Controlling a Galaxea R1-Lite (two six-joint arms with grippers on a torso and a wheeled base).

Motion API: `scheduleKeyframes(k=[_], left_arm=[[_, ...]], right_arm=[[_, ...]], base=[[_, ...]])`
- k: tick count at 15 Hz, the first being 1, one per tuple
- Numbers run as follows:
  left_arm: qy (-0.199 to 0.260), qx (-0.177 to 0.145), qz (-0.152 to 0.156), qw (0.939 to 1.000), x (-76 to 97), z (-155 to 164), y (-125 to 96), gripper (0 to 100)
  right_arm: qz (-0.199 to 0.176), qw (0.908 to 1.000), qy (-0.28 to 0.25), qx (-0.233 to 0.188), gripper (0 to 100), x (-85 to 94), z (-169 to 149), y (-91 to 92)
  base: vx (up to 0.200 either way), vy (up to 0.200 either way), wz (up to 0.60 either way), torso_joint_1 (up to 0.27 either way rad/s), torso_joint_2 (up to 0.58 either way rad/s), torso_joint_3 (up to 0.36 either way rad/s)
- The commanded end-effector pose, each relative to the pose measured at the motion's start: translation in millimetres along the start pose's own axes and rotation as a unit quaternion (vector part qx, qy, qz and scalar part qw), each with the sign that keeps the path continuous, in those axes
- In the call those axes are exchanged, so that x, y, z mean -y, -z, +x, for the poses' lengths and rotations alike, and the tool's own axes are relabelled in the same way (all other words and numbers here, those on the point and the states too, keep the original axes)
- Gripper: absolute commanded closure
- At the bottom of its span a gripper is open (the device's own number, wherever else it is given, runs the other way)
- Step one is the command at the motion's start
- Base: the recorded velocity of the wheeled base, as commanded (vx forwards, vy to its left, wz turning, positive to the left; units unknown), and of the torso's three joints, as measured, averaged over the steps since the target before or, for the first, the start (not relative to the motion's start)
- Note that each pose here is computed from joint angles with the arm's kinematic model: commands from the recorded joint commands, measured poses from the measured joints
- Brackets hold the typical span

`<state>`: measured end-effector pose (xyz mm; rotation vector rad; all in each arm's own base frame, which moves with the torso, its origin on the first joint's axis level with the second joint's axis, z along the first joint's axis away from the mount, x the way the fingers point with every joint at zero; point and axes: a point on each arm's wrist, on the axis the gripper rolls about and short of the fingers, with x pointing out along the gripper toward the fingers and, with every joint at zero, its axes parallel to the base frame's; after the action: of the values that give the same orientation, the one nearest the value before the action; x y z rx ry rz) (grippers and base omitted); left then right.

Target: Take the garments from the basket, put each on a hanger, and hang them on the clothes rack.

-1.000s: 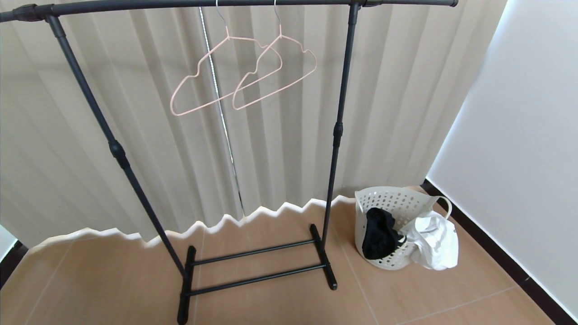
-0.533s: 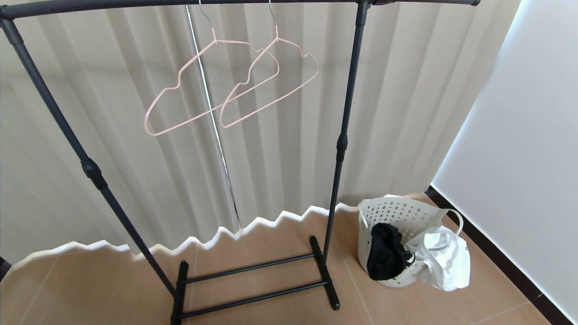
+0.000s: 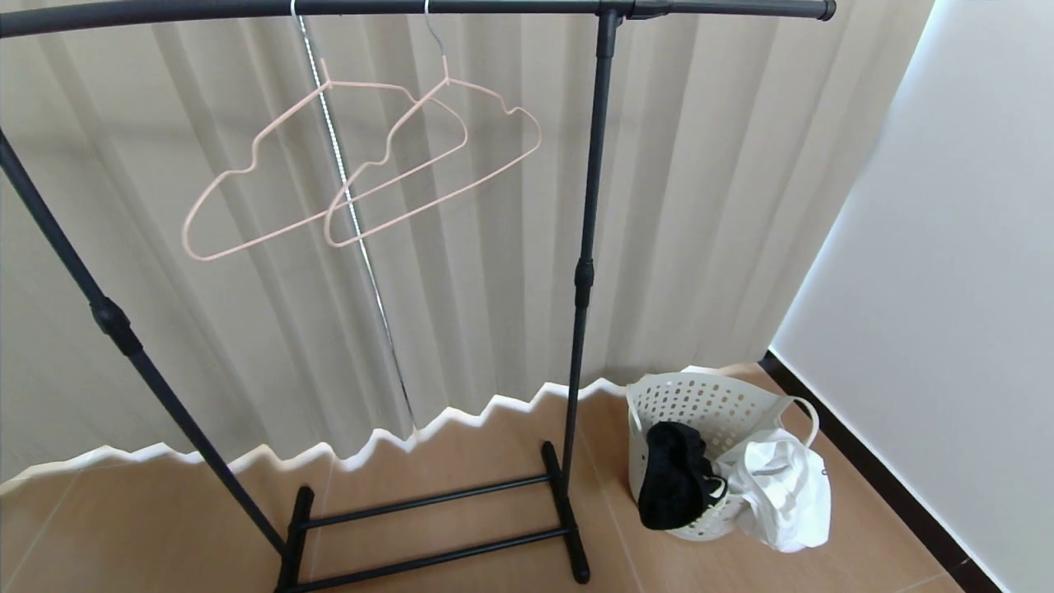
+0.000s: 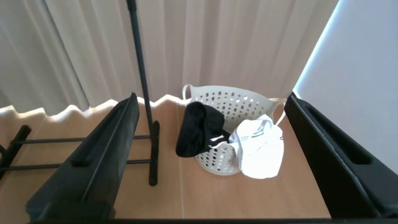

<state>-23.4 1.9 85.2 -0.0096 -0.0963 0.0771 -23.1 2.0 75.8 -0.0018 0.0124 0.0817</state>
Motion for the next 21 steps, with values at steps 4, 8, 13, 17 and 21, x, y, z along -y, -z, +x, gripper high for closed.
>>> scheduleKeyframes(k=[4, 8, 13, 17, 21], left_arm=[[0.000, -0.001, 0.000, 1.0000, 0.0, 0.1, 0.0, 0], [0.000, -0.001, -0.001, 1.0000, 0.0, 0.1, 0.0, 0], [0.000, -0.001, 0.000, 1.0000, 0.0, 0.1, 0.0, 0], [0.000, -0.001, -0.001, 1.0000, 0.0, 0.1, 0.0, 0], [-0.001, -0.001, -0.003, 1.0000, 0.0, 0.1, 0.0, 0]], right_arm=[[0.000, 1.0000, 0.000, -0.001, 0, 0.0, 0.0, 0.3], [0.000, 1.0000, -0.001, -0.001, 0, 0.0, 0.0, 0.3], [0.000, 1.0000, 0.000, -0.001, 0, 0.0, 0.0, 0.3], [0.000, 1.0000, 0.000, -0.001, 0, 0.0, 0.0, 0.3], [0.000, 1.0000, 0.000, -0.001, 0, 0.0, 0.0, 0.3]], base=[[0.000, 0.000, -0.30, 0.004, 0.00, 0.000], [0.000, 0.000, 0.00, 0.000, 0.00, 0.000], [0.000, 0.000, -0.12, 0.001, 0.00, 0.000], [0.150, 0.000, 0.00, -0.002, 0.00, 0.001], [0.000, 0.000, 0.00, -0.014, 0.03, 0.025]])
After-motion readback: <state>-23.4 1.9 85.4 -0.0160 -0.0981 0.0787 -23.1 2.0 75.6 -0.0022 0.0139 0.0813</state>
